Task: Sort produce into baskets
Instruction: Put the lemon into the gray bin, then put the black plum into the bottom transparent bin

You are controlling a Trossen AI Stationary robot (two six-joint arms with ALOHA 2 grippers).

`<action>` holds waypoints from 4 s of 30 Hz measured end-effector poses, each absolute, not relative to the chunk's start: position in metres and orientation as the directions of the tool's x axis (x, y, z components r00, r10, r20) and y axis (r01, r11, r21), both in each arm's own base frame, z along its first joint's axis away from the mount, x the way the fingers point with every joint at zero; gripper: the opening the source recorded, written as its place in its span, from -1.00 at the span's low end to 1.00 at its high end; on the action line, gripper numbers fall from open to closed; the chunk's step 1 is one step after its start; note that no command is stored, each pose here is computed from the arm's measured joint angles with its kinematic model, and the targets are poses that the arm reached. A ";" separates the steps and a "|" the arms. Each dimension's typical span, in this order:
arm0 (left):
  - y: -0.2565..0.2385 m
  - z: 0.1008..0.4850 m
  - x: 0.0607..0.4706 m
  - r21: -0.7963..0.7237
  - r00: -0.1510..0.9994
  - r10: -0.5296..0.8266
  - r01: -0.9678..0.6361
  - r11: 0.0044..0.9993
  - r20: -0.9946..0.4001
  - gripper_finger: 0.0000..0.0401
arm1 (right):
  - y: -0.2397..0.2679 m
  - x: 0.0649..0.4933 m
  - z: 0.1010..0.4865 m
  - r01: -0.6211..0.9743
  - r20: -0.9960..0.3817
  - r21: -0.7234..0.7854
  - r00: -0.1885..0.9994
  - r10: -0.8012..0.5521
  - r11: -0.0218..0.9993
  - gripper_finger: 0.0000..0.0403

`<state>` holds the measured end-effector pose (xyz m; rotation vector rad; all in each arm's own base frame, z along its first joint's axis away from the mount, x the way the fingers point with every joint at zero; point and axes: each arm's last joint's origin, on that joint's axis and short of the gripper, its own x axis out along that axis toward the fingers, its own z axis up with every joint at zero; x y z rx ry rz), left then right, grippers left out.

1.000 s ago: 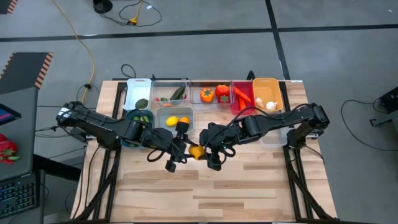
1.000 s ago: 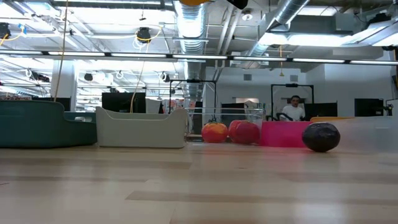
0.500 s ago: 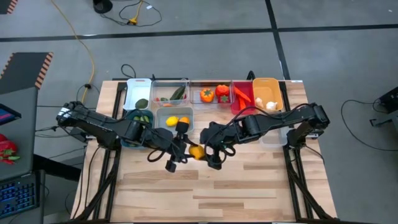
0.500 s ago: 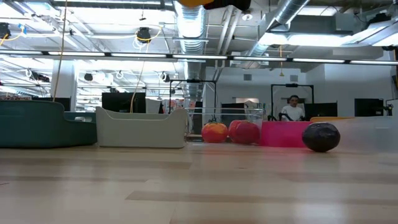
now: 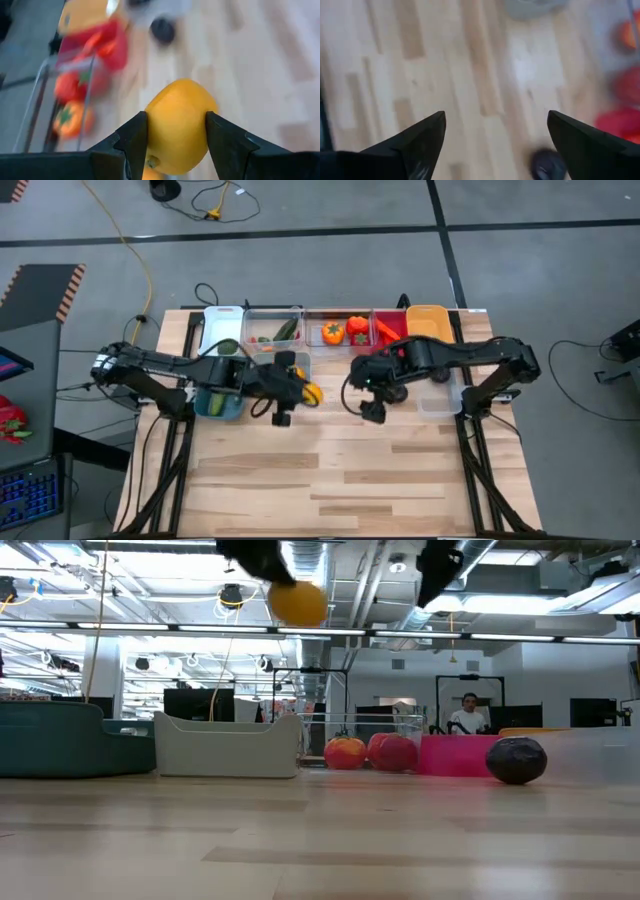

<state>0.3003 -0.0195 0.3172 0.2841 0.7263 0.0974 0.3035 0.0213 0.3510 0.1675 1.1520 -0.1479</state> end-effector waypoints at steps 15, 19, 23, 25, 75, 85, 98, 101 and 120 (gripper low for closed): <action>0.055 0.302 0.277 0.314 0.479 0.381 -0.217 0.924 -0.791 -0.17 | -0.020 0.296 0.343 0.325 -0.950 -0.027 0.287 -0.125 0.945 0.87; 0.059 0.302 0.276 0.299 0.473 0.386 -0.251 0.921 -0.792 -0.06 | -0.024 0.296 0.343 0.336 -0.950 -0.027 0.284 -0.128 0.941 0.87; 0.059 0.302 0.276 0.296 0.473 0.387 -0.257 0.920 -0.792 0.14 | -0.024 0.296 0.343 0.336 -0.950 -0.026 0.283 -0.127 0.942 0.87; 0.059 0.302 0.276 0.299 0.473 0.387 -0.253 0.920 -0.792 0.23 | -0.024 0.296 0.343 0.335 -0.951 -0.026 0.283 -0.127 0.942 0.87; 0.007 0.199 0.095 0.000 0.989 0.151 -0.151 0.989 -0.001 -0.99 | -0.022 0.288 0.341 0.282 -0.971 -0.060 0.207 -0.122 0.958 0.87; 0.006 0.187 0.092 0.102 0.988 0.148 -0.151 0.983 0.042 -0.99 | -0.022 0.288 0.341 0.292 -0.971 -0.059 0.203 -0.122 0.954 0.87; 0.006 0.180 0.094 0.129 0.989 0.147 -0.149 0.980 0.021 -0.99 | -0.022 0.282 0.328 0.287 -0.987 -0.083 0.111 -0.120 0.954 0.97; 0.006 0.180 0.094 0.124 0.989 0.147 -0.148 0.981 0.018 -0.99 | -0.022 0.281 0.317 0.283 -0.990 -0.091 0.080 -0.118 0.955 0.98; 0.007 0.173 0.093 0.103 0.983 0.175 -0.168 0.980 -0.062 -0.99 | -0.033 0.279 0.260 0.309 -0.989 -0.134 0.019 -0.147 0.942 0.97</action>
